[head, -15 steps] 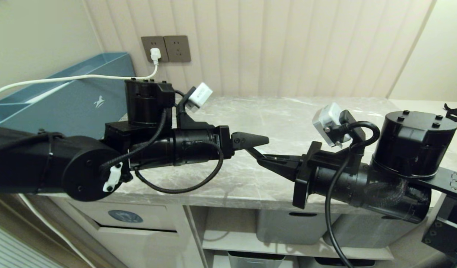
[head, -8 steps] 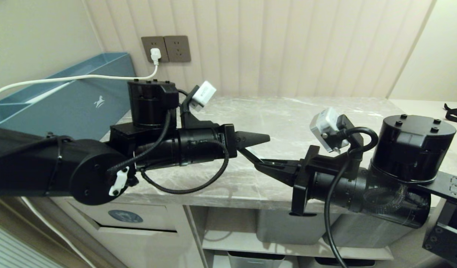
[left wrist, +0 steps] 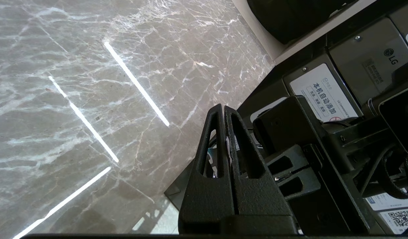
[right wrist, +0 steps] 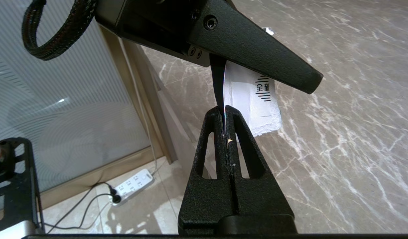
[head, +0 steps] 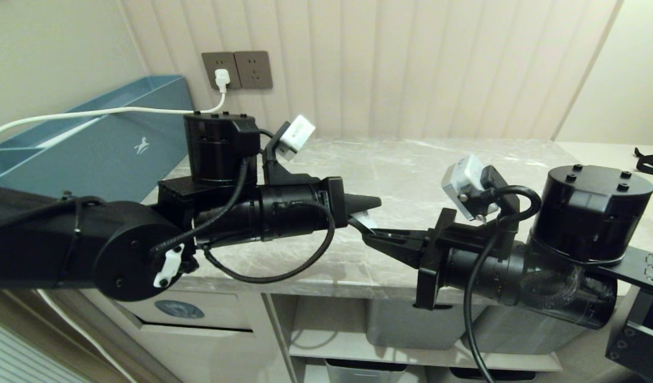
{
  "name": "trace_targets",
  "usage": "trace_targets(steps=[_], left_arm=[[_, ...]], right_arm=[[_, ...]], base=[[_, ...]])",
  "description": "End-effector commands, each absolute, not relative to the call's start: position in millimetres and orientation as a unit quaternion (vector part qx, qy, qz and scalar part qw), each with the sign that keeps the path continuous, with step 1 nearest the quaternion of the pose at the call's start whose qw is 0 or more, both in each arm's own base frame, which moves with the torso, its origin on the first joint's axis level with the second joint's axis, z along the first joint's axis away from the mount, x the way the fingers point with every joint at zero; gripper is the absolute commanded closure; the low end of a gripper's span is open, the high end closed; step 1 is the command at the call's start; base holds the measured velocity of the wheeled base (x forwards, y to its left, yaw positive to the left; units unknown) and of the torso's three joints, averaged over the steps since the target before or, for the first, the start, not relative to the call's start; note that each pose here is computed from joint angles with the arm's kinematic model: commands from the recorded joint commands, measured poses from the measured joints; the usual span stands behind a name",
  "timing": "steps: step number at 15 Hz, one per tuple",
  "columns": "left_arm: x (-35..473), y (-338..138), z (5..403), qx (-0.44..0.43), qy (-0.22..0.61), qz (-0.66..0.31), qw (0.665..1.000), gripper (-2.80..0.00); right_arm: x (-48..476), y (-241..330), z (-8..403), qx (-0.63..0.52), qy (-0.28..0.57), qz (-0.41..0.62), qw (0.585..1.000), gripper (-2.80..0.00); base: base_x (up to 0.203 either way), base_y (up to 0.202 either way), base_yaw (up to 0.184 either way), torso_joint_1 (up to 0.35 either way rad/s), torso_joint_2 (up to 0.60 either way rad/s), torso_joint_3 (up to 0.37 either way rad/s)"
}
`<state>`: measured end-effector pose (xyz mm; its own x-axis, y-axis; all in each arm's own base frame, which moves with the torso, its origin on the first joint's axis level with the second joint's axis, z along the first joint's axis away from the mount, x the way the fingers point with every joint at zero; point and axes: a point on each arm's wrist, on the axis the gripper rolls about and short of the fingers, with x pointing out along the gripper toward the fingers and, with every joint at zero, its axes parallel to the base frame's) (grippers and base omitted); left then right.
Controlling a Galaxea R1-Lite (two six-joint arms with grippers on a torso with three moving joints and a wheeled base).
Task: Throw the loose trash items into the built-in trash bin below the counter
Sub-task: Hand it to the other hand
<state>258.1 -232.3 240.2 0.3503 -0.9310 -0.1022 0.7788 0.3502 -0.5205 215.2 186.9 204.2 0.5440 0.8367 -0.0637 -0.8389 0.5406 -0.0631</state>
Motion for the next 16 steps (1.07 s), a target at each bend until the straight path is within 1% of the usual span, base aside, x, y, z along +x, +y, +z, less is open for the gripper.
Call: trace_targets(steps=[1,3,4,6,7,9,11,12,14,16], left_arm=[[256,-232,242,-0.196,0.193,-0.539,0.796,0.00],[256,-232,242,-0.196,0.194,-0.539,0.796,0.00],[255,-233,243,-0.195,0.193,-0.540,0.795,0.00],[256,-233,242,-0.196,0.192,-0.536,0.799,0.00],[257,-234,242,-0.197,0.188,-0.525,0.806,0.00],[267,-233,240,-0.201,0.177,-0.479,0.836,0.00],[285,-219,246,-0.209,0.147,-0.422,0.870,0.00],[289,-209,252,-0.211,0.132,-0.404,0.880,0.00],[290,-191,264,-0.214,0.109,-0.387,0.890,0.00],[293,-176,273,-0.213,0.090,-0.370,0.900,0.00]], right_arm=[[216,187,205,-0.043,0.009,0.469,0.882,0.00],[216,186,207,-0.041,0.009,0.451,0.892,0.00],[213,184,207,-0.041,0.009,0.450,0.892,-2.80],[208,180,207,-0.041,0.010,0.451,0.892,-2.80],[204,178,208,-0.041,0.008,0.452,0.891,-2.80],[194,169,214,-0.038,-0.004,0.443,0.896,-2.80],[185,154,226,-0.024,-0.020,0.395,0.918,-2.80],[180,145,228,-0.012,-0.022,0.371,0.928,-2.80],[170,122,231,-0.001,-0.022,0.331,0.943,-2.80],[167,91,233,-0.001,-0.030,0.269,0.963,-2.80]], base=[[0.000,0.000,0.000,0.000,0.00,0.000],[0.000,0.000,0.000,0.000,0.00,0.000],[0.000,0.000,0.000,0.000,0.00,0.000],[0.000,0.000,0.000,0.000,0.00,0.000],[0.000,0.000,0.000,0.000,0.00,0.000],[0.000,0.000,0.000,0.000,0.00,0.000],[0.000,0.000,0.000,0.000,0.00,0.000],[0.000,0.000,0.000,0.000,0.00,0.000],[0.000,0.000,0.000,0.000,0.00,0.000],[0.000,0.000,0.000,0.000,0.00,0.000]])
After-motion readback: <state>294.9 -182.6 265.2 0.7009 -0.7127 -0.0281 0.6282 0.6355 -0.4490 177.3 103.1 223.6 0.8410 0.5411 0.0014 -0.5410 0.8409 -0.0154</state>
